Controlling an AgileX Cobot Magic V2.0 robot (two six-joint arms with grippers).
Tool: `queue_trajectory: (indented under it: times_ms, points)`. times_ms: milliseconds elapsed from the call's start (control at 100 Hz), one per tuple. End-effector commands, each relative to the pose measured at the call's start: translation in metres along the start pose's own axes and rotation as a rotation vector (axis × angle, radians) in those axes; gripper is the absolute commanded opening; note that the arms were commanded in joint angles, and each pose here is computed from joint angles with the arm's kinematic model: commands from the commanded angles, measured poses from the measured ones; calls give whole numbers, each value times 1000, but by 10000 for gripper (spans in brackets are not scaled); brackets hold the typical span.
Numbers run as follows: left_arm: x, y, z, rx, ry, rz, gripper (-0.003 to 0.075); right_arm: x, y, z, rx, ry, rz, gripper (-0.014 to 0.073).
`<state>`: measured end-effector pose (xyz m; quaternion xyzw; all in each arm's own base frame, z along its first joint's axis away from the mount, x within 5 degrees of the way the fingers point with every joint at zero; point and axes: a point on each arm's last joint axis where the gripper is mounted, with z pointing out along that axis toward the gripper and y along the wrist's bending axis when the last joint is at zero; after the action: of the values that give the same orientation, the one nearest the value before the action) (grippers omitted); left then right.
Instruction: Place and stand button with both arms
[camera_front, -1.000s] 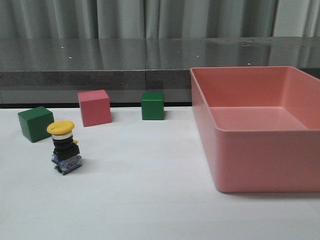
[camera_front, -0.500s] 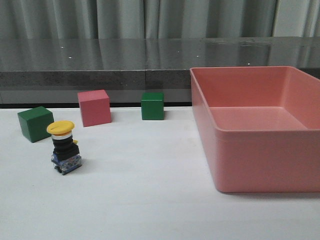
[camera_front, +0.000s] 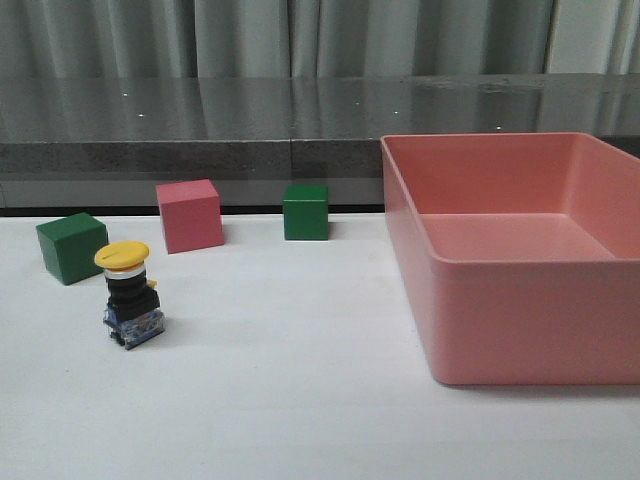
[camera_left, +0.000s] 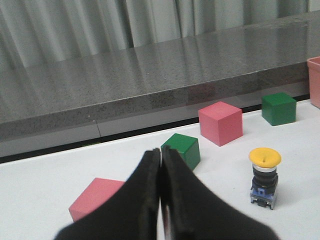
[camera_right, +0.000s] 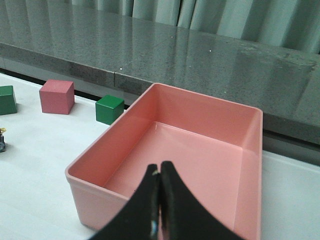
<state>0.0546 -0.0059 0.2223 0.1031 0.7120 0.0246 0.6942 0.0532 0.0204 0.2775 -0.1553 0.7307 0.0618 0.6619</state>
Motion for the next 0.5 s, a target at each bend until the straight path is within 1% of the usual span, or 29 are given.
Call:
queue_trajectory:
  times_ms: [0,70,170,190,490]
  points:
    - [-4,1,2,-23,-122,-47,-20,-14,-4,-2,34,-86,7,-61]
    - [4,-1,4,-19,-140,-46,-20,-14,-4,-2,34,-86,7,-61]
    - [12,-4,5,-14,-202,-43,-20,-14,-4,-2,34,-86,7,-61]
    - [13,-4,5,-13,-194,-43,-20,-14,-4,-2,34,-86,7,-61]
    - [10,-4,3,-17,-224,-45,-20,-14,-4,-2,34,-86,7,-61]
